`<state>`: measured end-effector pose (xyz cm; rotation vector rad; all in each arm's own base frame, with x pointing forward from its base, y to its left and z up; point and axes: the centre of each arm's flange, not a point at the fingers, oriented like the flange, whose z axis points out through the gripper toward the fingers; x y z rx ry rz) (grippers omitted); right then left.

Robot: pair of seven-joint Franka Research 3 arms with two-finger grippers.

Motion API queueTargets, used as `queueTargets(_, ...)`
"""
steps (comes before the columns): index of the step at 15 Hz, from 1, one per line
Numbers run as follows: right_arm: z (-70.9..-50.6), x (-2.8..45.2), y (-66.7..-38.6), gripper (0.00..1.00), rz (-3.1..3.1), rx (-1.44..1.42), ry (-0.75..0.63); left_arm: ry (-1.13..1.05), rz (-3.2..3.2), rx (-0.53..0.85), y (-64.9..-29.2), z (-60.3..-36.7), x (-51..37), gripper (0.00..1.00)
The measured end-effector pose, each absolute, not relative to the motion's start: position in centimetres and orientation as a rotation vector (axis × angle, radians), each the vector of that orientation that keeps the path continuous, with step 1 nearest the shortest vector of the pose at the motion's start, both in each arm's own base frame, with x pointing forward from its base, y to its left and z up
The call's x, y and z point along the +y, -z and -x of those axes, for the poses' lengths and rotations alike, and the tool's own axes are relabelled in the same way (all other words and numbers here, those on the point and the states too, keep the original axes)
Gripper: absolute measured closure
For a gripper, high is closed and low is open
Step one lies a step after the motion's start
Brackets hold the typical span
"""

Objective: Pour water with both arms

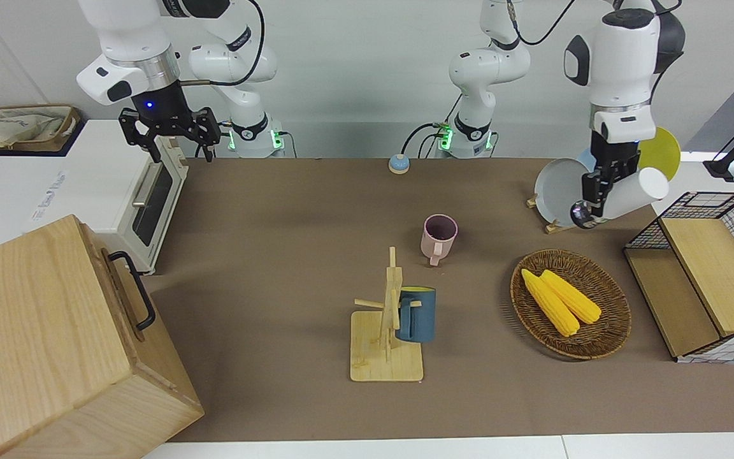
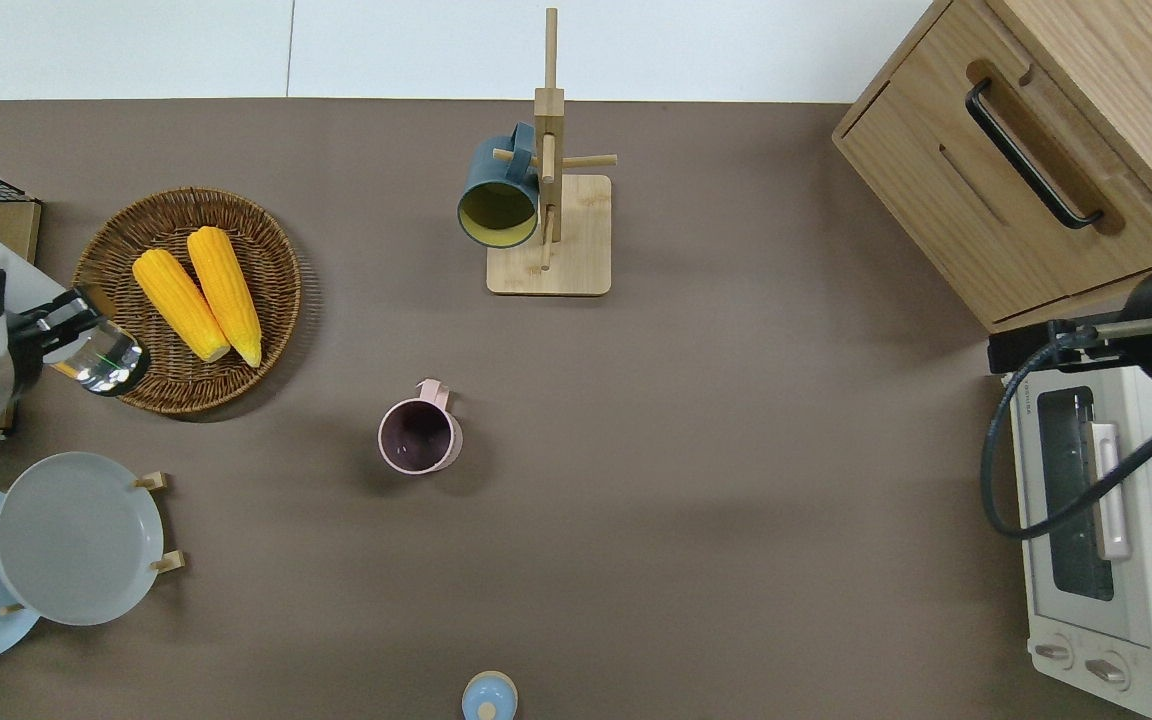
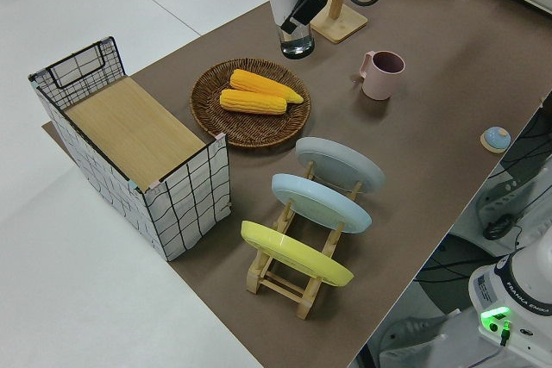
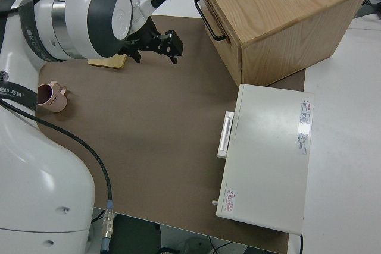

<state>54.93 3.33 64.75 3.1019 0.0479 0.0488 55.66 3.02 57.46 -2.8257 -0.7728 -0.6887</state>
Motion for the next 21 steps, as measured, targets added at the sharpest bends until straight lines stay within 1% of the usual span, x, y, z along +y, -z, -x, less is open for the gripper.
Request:
queueTargets(2, -54.9, 3.3, -64.8, 0.00, -3.102, 0.048, -0.049, 0.708, 2.805, -0.778, -58.2, -56.2, 4.4, 0.35)
queueTargets(6, -54.9, 3.3, -64.8, 0.00, -3.102, 0.048, -0.049, 0.752, 2.778, -0.709, -60.6, -57.1, 8.3, 0.35)
queueTargets(8, -54.9, 3.3, -64.8, 0.00, -3.102, 0.048, -0.049, 0.764, 2.757, -0.674, -61.8, -57.2, 11.3, 0.35)
queueTargets(10, -54.9, 3.3, -64.8, 0.00, -3.102, 0.048, -0.049, 0.746, 2.749, -0.627, -61.9, -57.1, 13.5, 0.35)
queueTargets(14, -54.9, 3.3, -64.8, 0.00, -3.102, 0.048, -0.049, 0.694, 2.783, -0.542, -61.0, -56.7, 17.8, 0.35)
queueTargets(21, -54.9, 3.3, -64.8, 0.00, -3.102, 0.048, -0.049, 0.914, 2.846, -0.452, -60.8, -55.4, 26.1, 0.35)
